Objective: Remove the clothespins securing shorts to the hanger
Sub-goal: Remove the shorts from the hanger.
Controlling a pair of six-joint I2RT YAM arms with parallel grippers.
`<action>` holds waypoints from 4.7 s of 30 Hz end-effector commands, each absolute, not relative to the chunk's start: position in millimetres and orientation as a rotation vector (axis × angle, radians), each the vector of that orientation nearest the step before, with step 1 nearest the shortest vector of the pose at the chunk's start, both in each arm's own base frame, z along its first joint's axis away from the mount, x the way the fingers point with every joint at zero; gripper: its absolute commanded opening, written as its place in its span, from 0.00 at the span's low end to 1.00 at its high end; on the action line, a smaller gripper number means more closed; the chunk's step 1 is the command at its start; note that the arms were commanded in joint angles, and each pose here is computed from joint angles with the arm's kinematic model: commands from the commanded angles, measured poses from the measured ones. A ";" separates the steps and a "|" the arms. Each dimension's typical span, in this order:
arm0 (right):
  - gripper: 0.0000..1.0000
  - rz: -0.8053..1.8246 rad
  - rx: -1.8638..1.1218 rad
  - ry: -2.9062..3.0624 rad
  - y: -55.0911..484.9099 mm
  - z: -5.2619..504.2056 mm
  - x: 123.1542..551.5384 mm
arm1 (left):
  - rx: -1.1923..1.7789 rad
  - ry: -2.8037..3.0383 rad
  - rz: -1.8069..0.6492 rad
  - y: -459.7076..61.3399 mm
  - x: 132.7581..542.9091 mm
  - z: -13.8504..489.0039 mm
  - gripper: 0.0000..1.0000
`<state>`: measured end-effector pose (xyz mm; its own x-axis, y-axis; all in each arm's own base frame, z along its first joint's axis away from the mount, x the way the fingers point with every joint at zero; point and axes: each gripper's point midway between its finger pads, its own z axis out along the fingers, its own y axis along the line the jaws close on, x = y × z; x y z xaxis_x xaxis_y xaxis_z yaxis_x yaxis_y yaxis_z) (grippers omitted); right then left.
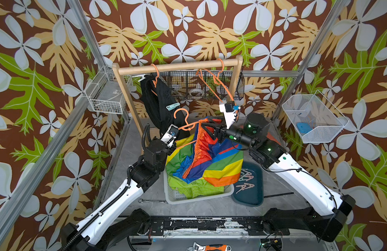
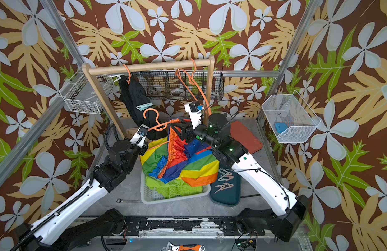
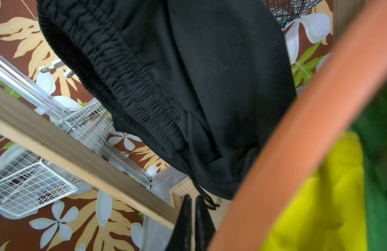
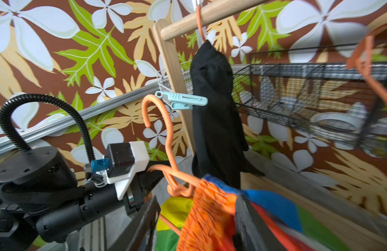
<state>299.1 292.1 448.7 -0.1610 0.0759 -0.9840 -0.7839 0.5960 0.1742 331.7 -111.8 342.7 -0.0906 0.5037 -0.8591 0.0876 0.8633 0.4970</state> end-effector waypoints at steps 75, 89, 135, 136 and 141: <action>0.70 0.290 -0.268 1.720 146.6 396.4 300.3 | 0.378 1.574 0.287 -108.4 324.1 369.8 0.00; 0.71 0.577 -0.494 1.781 193.3 357.9 306.5 | 0.375 1.569 0.302 -106.1 323.3 370.5 0.00; 0.00 0.545 -0.331 1.738 141.5 349.0 321.5 | -0.142 1.637 0.373 0.8 283.5 382.1 0.00; 0.00 0.578 -0.350 1.717 146.6 353.5 317.8 | -0.153 1.624 0.366 1.7 282.5 386.5 0.00; 0.00 0.716 -0.533 1.560 186.9 387.7 283.6 | -0.175 1.557 0.330 0.7 281.8 407.6 0.00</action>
<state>302.7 162.0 352.2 -0.2301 0.0508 -0.9719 -0.5797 0.7950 0.1787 281.7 -0.7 389.5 -0.0886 0.1374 -0.9865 -0.2986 0.9412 0.1580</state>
